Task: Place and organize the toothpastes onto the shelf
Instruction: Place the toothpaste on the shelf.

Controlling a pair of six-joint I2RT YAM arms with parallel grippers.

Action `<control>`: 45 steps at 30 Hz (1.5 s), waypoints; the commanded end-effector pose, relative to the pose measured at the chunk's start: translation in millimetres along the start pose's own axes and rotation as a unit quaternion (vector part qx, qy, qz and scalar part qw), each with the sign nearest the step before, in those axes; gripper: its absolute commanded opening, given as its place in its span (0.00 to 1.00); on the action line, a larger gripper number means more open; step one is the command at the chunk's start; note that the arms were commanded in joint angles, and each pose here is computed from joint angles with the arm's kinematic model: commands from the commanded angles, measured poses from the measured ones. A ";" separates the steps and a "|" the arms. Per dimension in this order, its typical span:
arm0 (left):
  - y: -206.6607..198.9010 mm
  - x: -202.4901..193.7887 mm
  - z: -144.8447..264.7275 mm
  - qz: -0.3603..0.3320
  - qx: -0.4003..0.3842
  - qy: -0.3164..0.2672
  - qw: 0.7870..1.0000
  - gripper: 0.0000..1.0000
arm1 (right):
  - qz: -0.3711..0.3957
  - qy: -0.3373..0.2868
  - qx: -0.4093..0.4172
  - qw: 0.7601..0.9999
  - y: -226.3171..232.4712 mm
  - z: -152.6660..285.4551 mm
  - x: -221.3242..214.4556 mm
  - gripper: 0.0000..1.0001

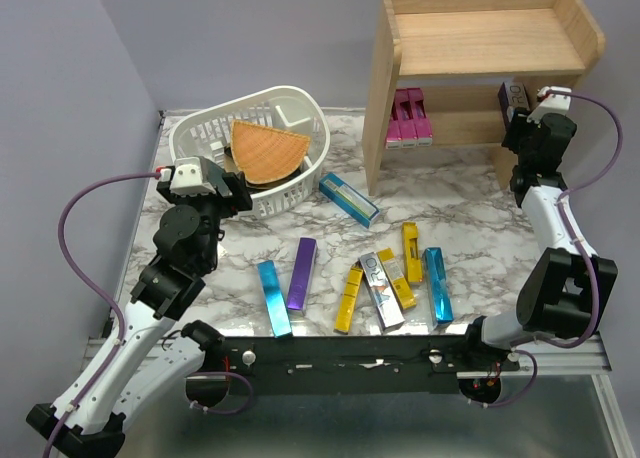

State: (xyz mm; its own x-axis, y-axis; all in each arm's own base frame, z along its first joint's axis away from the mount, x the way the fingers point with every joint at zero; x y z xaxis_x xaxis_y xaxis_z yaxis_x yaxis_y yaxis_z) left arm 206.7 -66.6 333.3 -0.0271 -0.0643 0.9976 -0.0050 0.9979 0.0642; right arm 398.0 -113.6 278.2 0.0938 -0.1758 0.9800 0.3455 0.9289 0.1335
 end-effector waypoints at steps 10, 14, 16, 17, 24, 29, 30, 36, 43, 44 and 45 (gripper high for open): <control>4.7 -0.3 -0.4 -0.003 0.018 -0.008 1.000 0.99 | -0.019 -0.075 -0.141 0.987 -32.7 4.5 27.5 0.67; 4.9 0.0 -0.2 -0.002 0.019 -0.009 1.000 0.99 | -0.023 -0.068 -0.138 0.988 -31.6 2.2 25.4 0.67; 5.1 0.9 -0.1 -0.002 0.019 -0.010 1.000 0.99 | -0.027 -0.059 -0.139 0.988 -31.8 0.1 19.8 0.73; 5.2 0.0 -0.2 -0.003 0.019 -0.009 1.000 0.99 | -0.029 -0.058 -0.136 0.989 -31.1 -0.1 19.4 0.75; 5.2 -0.4 -0.7 -0.003 0.020 -0.009 1.000 0.99 | -0.044 -0.055 -0.147 0.987 -32.5 -0.2 14.7 0.79; 5.4 -0.4 -0.4 -0.004 0.020 -0.009 1.000 0.99 | -0.071 -0.062 -0.170 0.981 -35.8 2.0 12.8 0.79; 5.8 -0.1 -0.1 -0.003 0.021 -0.009 1.000 0.99 | -0.074 -0.061 -0.174 0.980 -36.7 2.0 10.4 0.79; 5.7 -0.8 -0.5 -0.004 0.022 -0.009 1.000 0.99 | -0.088 -0.066 -0.161 0.981 -33.6 6.7 8.3 0.81; 6.0 -0.5 -0.3 -0.003 0.022 -0.009 1.000 0.99 | -0.096 -0.082 -0.128 0.984 -26.3 22.1 23.7 0.92; 6.2 -0.2 0.0 -0.003 0.022 -0.010 1.000 0.99 | -0.096 -0.084 -0.122 0.984 -25.2 23.8 26.0 0.92; 6.2 -0.2 0.0 -0.003 0.022 -0.010 1.000 0.99 | -0.098 -0.088 -0.120 0.984 -24.5 25.6 28.9 0.93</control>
State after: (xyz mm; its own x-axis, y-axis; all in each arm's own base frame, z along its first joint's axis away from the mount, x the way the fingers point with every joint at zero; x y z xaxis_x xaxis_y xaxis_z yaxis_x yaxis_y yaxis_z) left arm 207.2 -65.5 332.3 -0.0278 -0.0710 0.9971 -0.0148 0.9974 0.0706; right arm 383.1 -123.2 278.5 -0.0413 -0.2948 0.9547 0.5274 0.8051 0.2714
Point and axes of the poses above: each gripper's point midway between its finger pads, its own z axis back along the fingers, its own y axis along the line the jaws close on, x = y × z, the point moved 7 cm from there along z, back along the fingers, and after that the axes turned 14 degrees about -z, right-handed, at the moved point
